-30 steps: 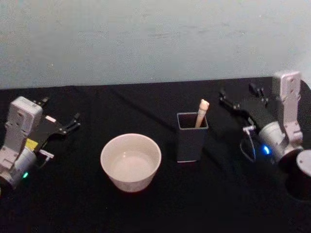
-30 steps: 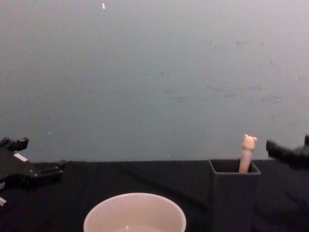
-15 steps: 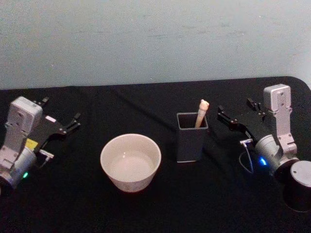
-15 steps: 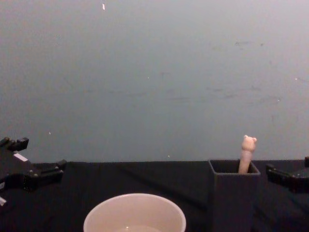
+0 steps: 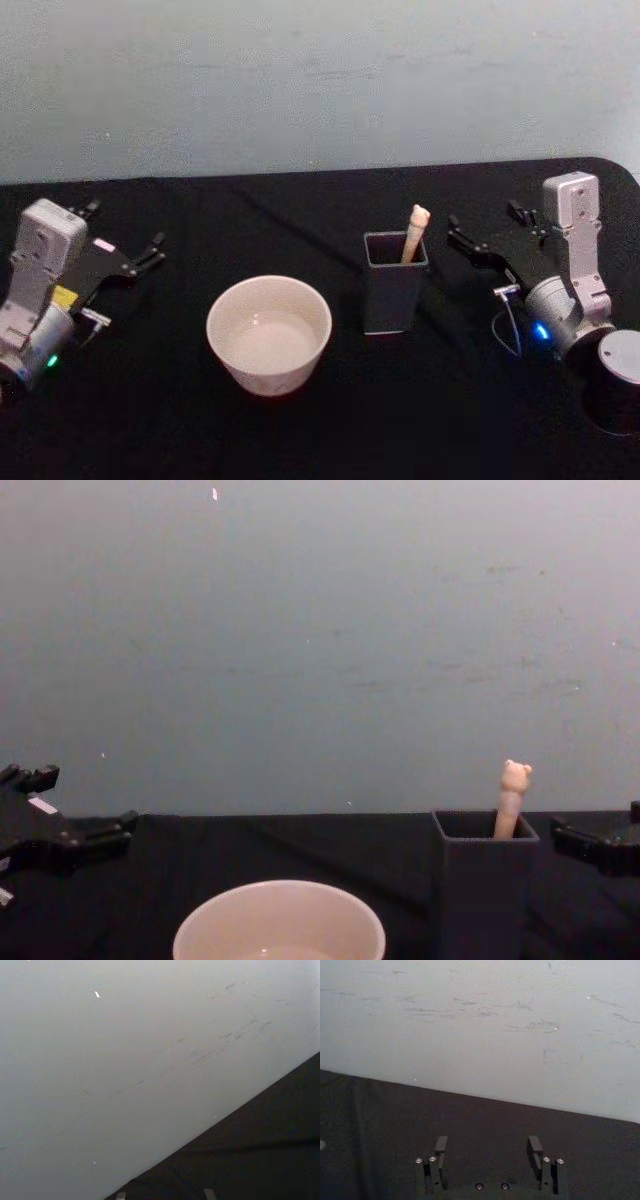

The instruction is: Pick up the stirring spoon with one hand, stir inside the cup, then place it back in its original position.

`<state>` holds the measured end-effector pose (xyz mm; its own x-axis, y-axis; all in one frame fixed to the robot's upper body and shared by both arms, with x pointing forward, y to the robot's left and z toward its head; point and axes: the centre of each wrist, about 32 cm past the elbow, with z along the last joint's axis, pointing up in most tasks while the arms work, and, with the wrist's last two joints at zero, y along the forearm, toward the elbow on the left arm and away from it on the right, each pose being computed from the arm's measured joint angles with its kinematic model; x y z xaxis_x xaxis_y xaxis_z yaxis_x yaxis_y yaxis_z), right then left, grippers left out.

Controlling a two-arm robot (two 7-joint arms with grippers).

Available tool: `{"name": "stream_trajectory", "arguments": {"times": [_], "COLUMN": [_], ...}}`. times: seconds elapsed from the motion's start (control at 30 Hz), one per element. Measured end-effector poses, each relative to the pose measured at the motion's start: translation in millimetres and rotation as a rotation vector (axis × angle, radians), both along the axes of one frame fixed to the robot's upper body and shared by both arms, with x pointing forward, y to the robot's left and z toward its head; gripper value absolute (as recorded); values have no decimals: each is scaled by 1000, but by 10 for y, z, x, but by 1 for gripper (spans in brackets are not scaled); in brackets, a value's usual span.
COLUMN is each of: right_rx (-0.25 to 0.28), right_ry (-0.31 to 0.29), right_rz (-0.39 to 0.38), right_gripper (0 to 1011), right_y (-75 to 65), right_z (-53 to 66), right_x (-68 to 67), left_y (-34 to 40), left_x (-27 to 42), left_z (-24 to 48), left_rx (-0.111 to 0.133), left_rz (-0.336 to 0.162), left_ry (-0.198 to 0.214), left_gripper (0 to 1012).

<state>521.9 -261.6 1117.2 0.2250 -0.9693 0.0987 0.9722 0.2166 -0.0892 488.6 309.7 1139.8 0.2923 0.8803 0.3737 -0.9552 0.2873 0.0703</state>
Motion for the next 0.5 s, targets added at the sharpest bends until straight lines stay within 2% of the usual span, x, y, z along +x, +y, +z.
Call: {"name": "stream_trajectory", "arguments": {"times": [0.5], "right_rx": [1], "right_ry": [-3], "right_rz": [1], "right_gripper": [1002], "right_y": [-2], "right_z": [6], "right_x": [2], "left_y": [0], "left_x": [0], "left_z": [0], "left_rx": [0], "left_rz": [0], "left_ry": [0], "left_gripper": [1001]}}
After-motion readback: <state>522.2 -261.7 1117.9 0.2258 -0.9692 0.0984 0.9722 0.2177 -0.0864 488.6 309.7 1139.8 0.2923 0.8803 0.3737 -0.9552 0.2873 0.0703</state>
